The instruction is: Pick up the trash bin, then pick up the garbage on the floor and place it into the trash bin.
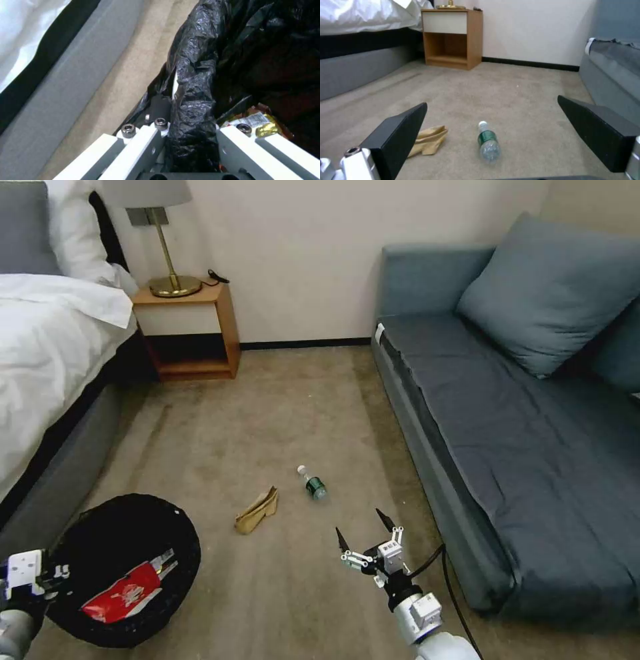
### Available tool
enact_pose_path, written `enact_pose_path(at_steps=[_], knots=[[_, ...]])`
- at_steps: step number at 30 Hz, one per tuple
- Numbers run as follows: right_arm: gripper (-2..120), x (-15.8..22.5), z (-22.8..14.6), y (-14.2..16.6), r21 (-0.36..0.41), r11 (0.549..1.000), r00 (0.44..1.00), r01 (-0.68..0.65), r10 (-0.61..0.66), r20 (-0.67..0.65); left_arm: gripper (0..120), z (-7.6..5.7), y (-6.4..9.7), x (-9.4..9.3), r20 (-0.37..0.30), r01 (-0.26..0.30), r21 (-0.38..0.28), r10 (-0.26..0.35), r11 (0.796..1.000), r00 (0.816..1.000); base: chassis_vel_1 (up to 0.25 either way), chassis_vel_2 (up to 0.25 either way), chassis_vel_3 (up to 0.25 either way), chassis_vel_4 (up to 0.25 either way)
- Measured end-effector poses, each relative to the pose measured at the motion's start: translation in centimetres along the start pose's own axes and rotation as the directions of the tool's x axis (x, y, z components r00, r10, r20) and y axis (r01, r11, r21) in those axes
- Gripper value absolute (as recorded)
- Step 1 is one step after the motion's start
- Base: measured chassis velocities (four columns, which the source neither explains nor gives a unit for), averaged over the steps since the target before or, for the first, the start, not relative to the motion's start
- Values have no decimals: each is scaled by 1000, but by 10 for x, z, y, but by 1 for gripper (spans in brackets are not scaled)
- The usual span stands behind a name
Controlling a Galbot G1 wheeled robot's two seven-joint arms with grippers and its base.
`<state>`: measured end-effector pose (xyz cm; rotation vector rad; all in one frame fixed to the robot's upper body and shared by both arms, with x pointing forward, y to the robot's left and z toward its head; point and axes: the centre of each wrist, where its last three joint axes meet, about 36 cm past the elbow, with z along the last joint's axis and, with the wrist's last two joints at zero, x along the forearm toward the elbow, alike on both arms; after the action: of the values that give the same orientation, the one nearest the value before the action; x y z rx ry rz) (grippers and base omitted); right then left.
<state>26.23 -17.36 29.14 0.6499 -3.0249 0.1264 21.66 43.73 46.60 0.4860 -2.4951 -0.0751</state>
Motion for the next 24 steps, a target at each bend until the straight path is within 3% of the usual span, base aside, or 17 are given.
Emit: enact_pose_path(at_steps=[24], knots=[[100,-4,12,8,15,999,998,50,-49,-45,3,5,9,4,-2,41,-11,-41,999,999,-158,154,154,-152]])
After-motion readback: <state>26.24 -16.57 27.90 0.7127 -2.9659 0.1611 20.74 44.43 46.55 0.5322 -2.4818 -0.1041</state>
